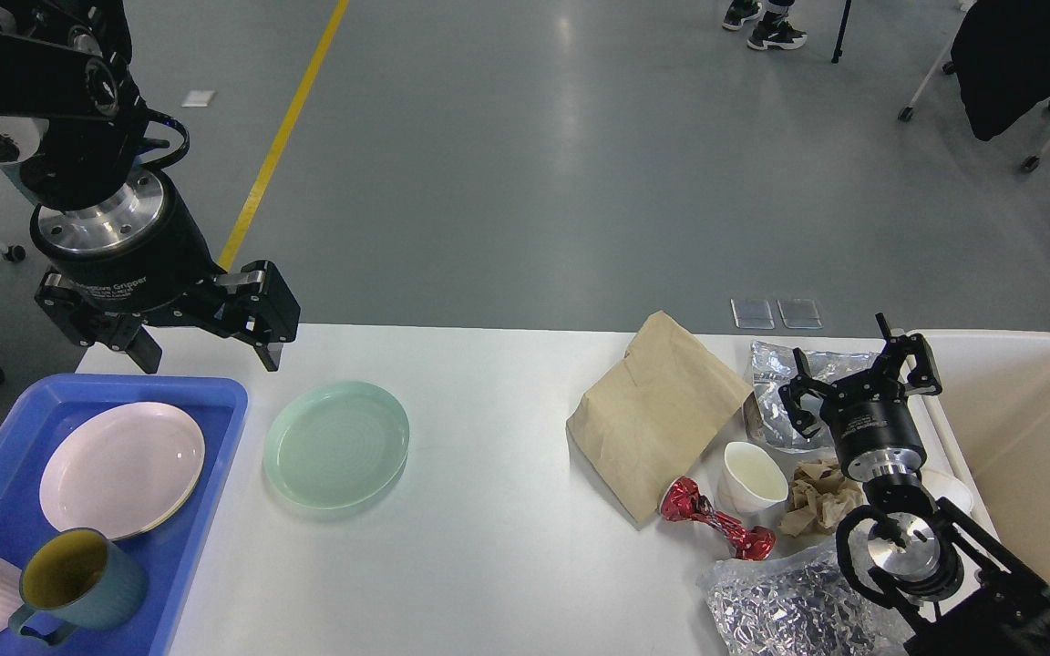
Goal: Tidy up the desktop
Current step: 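Lower the left gripper to the pale green plate's edge and grip it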
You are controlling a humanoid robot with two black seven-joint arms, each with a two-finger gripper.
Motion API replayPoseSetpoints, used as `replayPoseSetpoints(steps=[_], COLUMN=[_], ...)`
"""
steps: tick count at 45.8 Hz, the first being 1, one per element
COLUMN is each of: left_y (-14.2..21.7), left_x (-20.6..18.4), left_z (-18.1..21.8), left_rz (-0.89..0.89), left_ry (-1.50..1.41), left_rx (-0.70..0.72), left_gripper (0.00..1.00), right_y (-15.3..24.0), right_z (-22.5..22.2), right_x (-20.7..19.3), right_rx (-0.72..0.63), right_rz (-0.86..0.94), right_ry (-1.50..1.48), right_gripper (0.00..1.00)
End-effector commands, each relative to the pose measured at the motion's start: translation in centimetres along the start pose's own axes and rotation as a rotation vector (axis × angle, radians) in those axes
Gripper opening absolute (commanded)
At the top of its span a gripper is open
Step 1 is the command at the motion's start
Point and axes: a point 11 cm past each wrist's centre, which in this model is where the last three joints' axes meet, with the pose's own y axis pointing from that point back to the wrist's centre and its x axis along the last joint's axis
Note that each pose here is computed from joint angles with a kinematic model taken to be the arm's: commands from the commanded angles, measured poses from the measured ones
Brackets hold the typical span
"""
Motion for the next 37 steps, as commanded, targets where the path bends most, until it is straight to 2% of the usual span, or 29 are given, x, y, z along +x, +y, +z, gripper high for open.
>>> replayPoseSetpoints(steps=[1, 11, 25, 37], left_y=[-1.2, -2.6, -9.3, -14.1], left_x=[-0.1, 0.1, 2.1, 1.2], left_z=[0.0, -0.5, -3.0, -4.2], left_rz=[-0.03, -0.034, 0.194, 0.291], left_ry=[0.021, 0.062, 0.37, 0.77], left_rx=[-0.053, -0.111, -0.121, 0.065], left_gripper=[0.96, 0.95, 0.93, 0.94], right_y=[0.0, 0.0, 0.0, 0.0], right_z=[0.0, 0.0, 0.0, 0.0], right_x=[-0.1, -0.1, -0.1, 0.0], right_rx=[0.0, 0.0, 0.002, -0.001], right_rz=[-0.001, -0.001, -0.001, 0.0], right_ry=[-0.001, -0.001, -0.001, -0.001], right_gripper=[1.0, 1.0, 1.0, 1.0])
